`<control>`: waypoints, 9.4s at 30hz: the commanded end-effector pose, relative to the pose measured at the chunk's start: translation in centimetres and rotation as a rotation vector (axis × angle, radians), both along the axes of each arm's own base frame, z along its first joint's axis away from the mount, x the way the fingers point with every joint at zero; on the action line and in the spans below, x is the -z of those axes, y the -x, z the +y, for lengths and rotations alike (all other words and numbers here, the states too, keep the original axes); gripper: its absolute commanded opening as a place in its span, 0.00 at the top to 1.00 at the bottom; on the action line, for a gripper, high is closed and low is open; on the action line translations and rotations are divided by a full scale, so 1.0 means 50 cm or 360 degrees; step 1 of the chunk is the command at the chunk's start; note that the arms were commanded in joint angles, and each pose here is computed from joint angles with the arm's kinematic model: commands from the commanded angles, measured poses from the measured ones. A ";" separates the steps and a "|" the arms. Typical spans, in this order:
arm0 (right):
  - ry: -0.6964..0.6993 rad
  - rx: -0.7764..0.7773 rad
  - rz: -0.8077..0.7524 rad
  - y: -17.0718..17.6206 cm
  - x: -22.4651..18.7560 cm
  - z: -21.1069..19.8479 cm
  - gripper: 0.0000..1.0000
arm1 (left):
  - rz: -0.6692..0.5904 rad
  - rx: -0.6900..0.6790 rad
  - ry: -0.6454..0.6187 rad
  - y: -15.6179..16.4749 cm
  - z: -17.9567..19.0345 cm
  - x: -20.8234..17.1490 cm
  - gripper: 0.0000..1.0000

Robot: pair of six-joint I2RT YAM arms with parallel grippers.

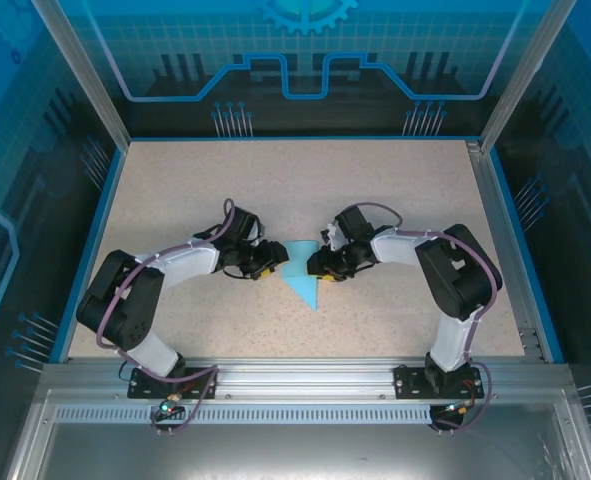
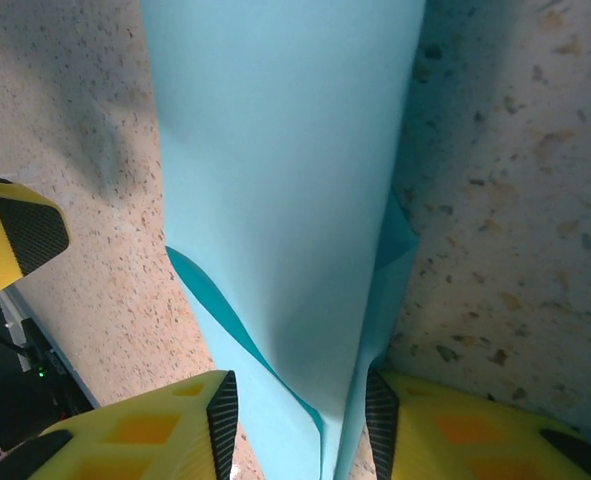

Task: Fold a paper plane with a square sheet of paper (pick it up from the middle)
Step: Fold the wing for the fifth time at the center of the table.

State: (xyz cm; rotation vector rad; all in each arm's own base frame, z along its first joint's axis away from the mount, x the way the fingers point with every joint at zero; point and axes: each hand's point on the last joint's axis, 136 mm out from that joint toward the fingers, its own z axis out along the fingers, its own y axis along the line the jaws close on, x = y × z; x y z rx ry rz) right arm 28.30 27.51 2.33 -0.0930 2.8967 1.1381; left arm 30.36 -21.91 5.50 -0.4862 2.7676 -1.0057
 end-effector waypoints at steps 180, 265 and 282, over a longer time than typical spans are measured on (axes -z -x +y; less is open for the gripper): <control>0.0448 -0.0503 -0.1229 0.088 -0.029 0.042 0.93 | 0.0148 -0.0116 0.0178 -0.044 -0.019 0.013 0.47; 0.0268 -0.0385 -0.0908 0.087 0.021 0.026 0.83 | 0.0065 -0.0264 0.0001 -0.028 0.056 -0.048 0.43; 0.0029 -0.0274 -0.0708 0.084 0.043 0.020 0.89 | 0.0075 -0.0257 -0.0001 -0.017 0.059 -0.043 0.44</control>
